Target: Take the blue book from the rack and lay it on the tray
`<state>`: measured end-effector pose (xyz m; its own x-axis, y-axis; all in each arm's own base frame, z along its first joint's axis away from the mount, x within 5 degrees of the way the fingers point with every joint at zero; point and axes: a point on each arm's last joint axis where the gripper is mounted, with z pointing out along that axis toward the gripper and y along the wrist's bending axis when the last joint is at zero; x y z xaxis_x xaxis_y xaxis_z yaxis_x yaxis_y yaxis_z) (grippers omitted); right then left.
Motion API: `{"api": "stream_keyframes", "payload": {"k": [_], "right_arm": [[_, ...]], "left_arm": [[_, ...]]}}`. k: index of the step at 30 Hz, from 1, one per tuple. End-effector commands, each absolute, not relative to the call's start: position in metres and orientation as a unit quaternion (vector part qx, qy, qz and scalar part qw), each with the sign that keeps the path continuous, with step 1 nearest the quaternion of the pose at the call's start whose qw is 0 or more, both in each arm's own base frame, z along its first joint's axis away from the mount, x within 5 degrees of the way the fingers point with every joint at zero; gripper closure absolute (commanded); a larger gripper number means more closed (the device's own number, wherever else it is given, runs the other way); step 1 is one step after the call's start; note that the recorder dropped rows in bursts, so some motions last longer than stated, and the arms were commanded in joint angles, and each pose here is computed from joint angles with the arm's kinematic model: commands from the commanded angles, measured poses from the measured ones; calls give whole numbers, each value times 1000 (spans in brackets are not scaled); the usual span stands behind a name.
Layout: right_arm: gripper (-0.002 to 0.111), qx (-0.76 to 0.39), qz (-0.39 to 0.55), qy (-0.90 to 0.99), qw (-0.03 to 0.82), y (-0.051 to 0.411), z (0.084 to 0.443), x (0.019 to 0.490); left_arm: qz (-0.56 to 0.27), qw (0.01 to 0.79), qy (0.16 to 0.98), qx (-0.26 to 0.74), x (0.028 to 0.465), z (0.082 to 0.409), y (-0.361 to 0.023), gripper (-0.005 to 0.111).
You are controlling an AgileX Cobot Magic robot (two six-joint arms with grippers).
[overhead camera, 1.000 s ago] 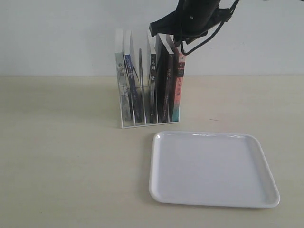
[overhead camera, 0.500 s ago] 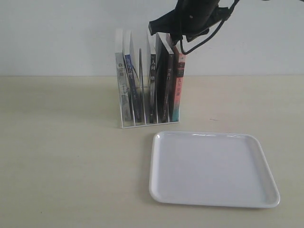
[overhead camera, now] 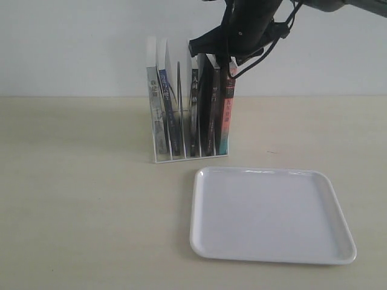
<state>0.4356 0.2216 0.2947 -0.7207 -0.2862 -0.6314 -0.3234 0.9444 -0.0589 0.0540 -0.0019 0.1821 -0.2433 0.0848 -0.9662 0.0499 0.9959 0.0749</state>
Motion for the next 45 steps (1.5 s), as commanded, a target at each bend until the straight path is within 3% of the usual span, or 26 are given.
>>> {"api": "stream_keyframes", "payload": {"k": [1,3,13,26,45], "right_arm": [[94,-163,26,931,325,221,294,434],[105,-163,26,931,325,221,294,434],[106,-167,27,924,344,220,302,434],[109,-148,47,881,446,201,388,404],[109,-152,54,875,457,207,379,412]], "left_arm": [[15,622,781,42,54,185,-2,102],[15,622,781,42,54,185,-2,102],[15,622,781,42,54,185,-2,102],[15,622,781,42,54,185,-2,102],[15,622,781,42,54,185,-2,102]]}}
